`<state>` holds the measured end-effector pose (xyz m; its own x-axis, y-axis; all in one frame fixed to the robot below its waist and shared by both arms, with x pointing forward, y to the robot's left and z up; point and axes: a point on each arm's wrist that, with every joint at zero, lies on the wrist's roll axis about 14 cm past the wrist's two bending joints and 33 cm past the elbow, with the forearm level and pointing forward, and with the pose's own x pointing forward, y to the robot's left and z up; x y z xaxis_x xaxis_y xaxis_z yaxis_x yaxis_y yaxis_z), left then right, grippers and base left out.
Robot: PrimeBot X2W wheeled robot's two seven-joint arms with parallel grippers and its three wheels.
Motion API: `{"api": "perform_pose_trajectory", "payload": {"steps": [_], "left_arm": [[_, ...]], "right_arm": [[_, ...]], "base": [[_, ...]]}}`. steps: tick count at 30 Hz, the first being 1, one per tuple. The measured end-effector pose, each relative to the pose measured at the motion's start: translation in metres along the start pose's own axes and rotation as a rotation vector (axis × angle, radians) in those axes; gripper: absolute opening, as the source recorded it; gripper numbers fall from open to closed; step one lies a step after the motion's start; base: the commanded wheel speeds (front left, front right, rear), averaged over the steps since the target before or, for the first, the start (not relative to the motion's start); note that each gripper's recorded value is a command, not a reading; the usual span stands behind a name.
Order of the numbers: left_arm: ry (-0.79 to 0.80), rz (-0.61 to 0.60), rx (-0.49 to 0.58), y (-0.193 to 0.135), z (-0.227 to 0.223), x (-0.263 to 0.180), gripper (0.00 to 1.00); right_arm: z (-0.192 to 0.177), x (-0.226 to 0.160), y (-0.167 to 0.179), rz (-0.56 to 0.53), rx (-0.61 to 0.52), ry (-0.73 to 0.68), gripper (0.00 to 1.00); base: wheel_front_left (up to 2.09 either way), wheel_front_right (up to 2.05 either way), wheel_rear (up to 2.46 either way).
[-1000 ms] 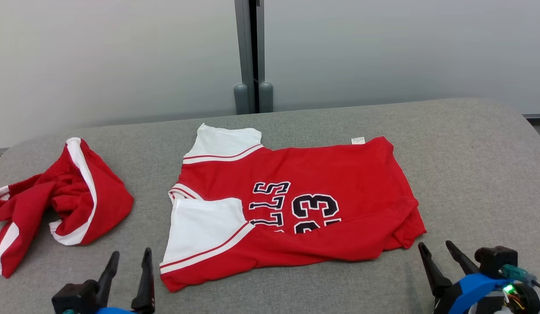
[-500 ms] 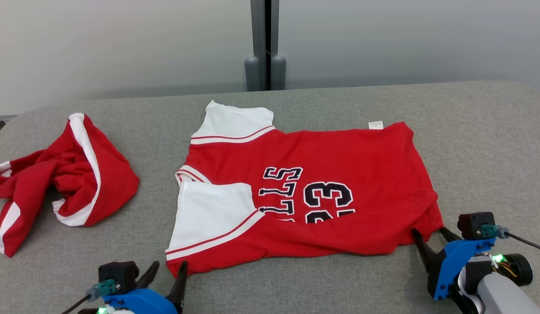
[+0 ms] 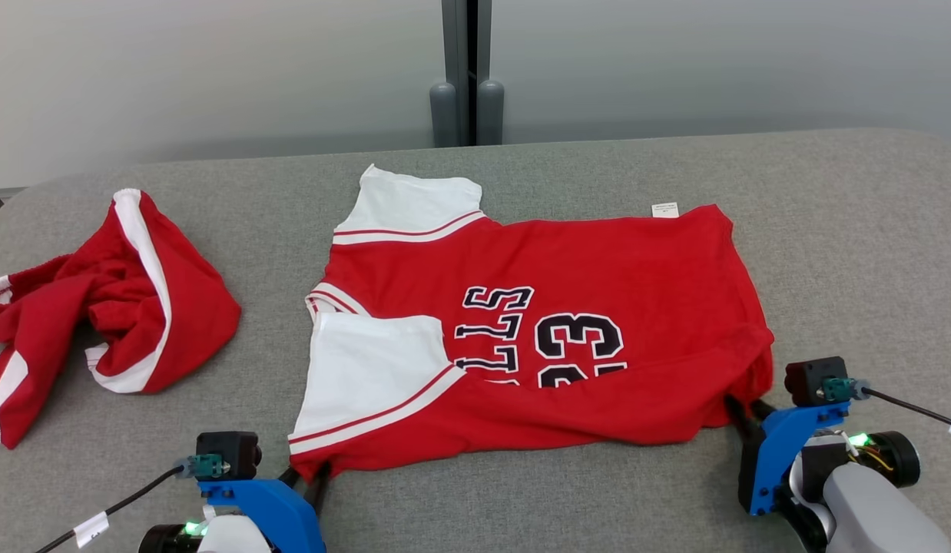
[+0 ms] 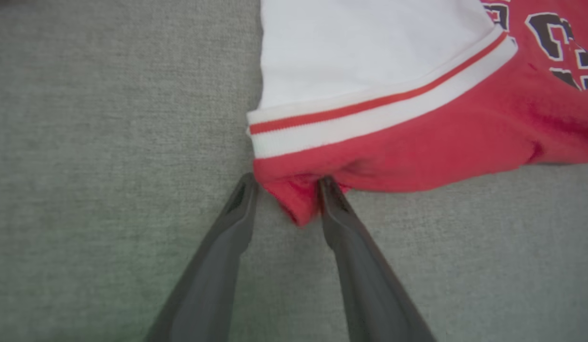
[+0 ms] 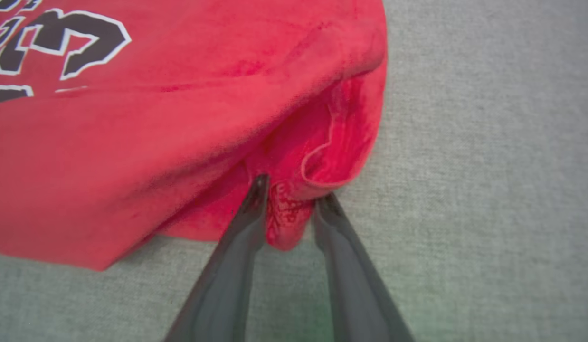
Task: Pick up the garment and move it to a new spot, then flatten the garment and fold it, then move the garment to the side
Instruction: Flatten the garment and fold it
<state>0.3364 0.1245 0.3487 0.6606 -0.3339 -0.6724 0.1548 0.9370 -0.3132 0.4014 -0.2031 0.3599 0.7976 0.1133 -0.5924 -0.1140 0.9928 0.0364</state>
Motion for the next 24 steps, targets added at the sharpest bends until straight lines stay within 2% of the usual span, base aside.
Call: {"api": "perform_pose_trajectory", "payload": {"steps": [1, 7, 12, 17, 24], "left_arm": [[0.001, -0.001, 0.003, 0.0, 0.001, 0.0, 0.0], [-0.03, -0.014, -0.004, 0.001, 0.006, -0.008, 0.0], [-0.042, -0.018, 0.018, 0.005, 0.004, -0.025, 0.0], [0.032, -0.046, 0.049, 0.002, -0.017, -0.044, 0.0], [0.105, -0.037, 0.048, 0.001, -0.04, -0.071, 0.0]], "right_arm": [[-0.001, 0.0, 0.001, 0.003, 0.001, 0.001, 0.0], [0.004, -0.01, -0.01, -0.023, 0.011, -0.031, 0.0], [-0.003, -0.022, -0.016, -0.04, 0.076, -0.032, 0.0], [-0.02, -0.032, -0.008, -0.008, 0.129, 0.023, 0.0], [-0.049, -0.053, -0.012, 0.017, 0.126, 0.148, 0.0]], "base": [[0.0, 0.0, 0.0], [0.0, 0.0, 0.0], [0.0, 0.0, 0.0], [0.0, 0.0, 0.0], [0.0, 0.0, 0.0]]}}
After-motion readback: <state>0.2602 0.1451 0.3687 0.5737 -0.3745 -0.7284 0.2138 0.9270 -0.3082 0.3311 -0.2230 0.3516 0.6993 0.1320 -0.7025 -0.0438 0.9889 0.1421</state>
